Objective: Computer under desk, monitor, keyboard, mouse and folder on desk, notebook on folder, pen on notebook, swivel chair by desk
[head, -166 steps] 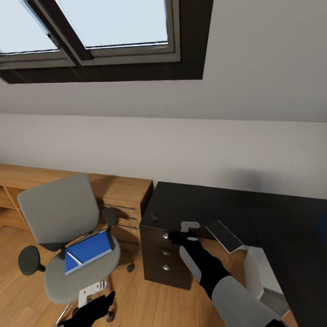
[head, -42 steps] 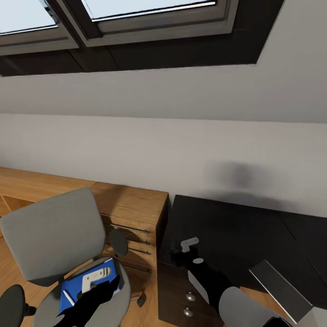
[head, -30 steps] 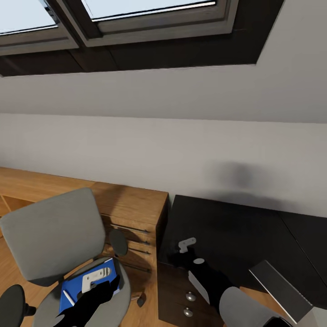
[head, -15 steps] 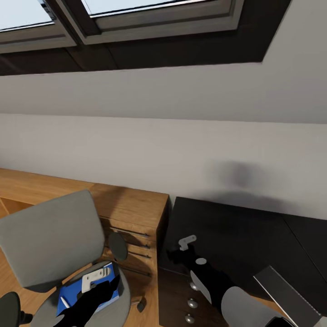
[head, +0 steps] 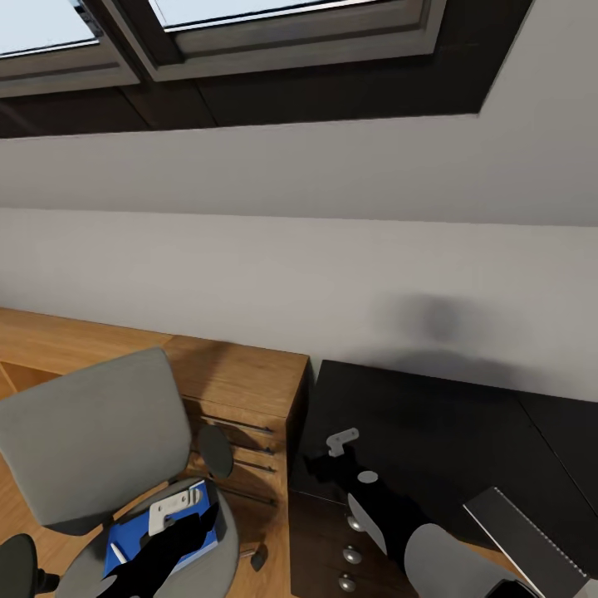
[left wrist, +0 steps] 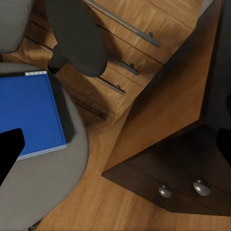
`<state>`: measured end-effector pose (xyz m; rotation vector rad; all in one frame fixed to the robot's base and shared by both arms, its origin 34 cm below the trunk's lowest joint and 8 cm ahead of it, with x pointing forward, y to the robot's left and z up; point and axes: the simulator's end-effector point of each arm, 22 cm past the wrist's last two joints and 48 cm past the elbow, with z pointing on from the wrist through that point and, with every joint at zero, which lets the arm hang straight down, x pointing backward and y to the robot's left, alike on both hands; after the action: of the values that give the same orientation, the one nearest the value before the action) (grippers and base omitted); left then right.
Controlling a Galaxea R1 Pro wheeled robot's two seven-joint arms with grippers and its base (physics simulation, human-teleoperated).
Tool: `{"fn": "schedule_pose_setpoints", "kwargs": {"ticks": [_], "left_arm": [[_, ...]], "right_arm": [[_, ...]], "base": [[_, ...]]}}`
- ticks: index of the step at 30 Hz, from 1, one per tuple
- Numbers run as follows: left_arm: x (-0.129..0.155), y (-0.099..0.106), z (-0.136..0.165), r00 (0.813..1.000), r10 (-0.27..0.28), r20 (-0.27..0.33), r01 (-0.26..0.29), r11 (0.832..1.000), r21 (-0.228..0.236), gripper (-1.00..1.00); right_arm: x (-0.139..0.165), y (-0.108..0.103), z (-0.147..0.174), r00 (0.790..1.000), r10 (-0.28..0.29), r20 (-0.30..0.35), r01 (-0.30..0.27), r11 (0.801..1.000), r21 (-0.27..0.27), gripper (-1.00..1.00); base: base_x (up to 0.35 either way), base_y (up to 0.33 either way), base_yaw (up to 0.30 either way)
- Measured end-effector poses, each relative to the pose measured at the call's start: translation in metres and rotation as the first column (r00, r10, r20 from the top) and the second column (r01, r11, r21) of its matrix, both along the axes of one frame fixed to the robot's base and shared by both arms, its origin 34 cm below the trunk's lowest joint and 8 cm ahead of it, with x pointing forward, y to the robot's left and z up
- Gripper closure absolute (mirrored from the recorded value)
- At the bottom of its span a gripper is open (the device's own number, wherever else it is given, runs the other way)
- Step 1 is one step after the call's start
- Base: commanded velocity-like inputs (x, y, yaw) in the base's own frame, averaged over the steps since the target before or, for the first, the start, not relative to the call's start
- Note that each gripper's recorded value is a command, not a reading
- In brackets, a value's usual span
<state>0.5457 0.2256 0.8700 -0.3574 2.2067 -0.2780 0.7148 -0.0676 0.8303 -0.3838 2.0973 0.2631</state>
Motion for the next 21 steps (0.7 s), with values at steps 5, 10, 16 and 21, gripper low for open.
{"fn": "schedule_pose_setpoints", "kwargs": {"ticks": [5,10,16,21], "left_arm": [[-0.0001,-0.0003,-0.0001,1.0,-0.001,0.0,0.001,1.0,0.0,-1.0],[-0.0001,-0.0004,0.0,1.0,-0.001,0.0,0.001,1.0,0.0,-1.0],[0.0,-0.0005,0.0002,1.0,-0.001,0.0,0.001,1.0,0.0,-1.0],[0.0006,-0.0005,-0.0035,1.0,-0.001,0.0,0.001,1.0,0.0,-1.0]], "right_arm": [[0.0,-0.0001,-0.0001,1.0,0.0,-0.001,0.0,1.0,0.0,-1.0],[-0.0004,0.0005,-0.0004,1.0,0.0,-0.003,0.0,1.0,0.0,-1.0],[-0.0005,0.0002,-0.0007,1.0,0.0,-0.004,0.0,1.0,-0.002,-1.0],[0.0005,-0.0003,-0.0039,1.0,-0.001,-0.002,0.001,1.0,-0.002,-1.0]], "base": [[0.0,0.0,0.0],[0.0,0.0,0.0],[0.0,0.0,0.0],[0.0,0.0,0.0]]}}
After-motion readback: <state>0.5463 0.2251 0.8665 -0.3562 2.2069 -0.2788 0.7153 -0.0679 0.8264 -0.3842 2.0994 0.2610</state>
